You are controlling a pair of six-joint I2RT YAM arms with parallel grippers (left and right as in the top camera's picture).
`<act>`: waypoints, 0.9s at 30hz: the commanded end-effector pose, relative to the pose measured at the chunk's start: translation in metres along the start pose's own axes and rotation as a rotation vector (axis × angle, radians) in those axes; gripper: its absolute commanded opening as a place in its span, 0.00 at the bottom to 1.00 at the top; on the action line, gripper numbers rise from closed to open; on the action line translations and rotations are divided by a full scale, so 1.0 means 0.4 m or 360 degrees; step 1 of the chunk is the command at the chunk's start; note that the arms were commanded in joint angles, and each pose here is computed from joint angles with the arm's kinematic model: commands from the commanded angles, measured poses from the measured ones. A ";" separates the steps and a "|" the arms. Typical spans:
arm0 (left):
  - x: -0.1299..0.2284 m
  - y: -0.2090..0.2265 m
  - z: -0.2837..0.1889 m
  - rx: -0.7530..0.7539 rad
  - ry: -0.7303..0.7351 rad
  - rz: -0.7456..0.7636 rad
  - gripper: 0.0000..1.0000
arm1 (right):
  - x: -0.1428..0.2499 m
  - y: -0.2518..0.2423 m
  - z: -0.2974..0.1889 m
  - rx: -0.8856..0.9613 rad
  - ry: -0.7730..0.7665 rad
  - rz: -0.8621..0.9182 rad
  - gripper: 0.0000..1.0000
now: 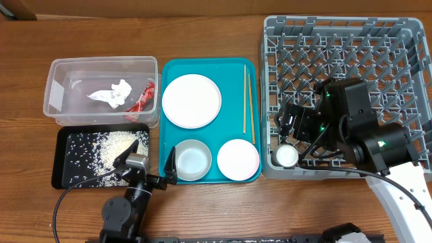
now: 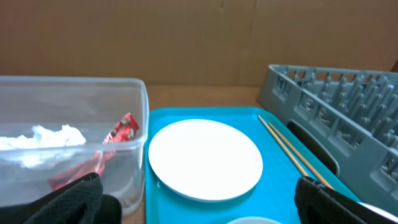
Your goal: Sort waste into correct bins and load items into the dishwasher
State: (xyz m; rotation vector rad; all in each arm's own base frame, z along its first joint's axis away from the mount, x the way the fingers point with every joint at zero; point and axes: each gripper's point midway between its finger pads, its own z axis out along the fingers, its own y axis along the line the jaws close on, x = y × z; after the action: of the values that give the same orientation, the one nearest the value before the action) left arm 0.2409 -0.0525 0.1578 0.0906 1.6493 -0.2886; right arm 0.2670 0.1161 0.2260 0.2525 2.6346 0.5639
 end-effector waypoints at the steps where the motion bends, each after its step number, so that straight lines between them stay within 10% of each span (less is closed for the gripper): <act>1: 0.000 -0.009 -0.001 0.0035 -0.0004 0.0001 1.00 | -0.009 0.008 -0.007 -0.0020 -0.0020 -0.0013 1.00; 27: 0.000 -0.009 -0.001 0.0035 -0.0004 0.0001 1.00 | -0.083 0.060 -0.016 -0.0155 -0.0210 -0.0046 1.00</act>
State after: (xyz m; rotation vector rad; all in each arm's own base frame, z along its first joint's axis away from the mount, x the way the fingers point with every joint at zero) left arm 0.2405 -0.0539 0.1579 0.0968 1.6488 -0.2952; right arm 0.2908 0.1247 0.2450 0.2179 2.5071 0.6191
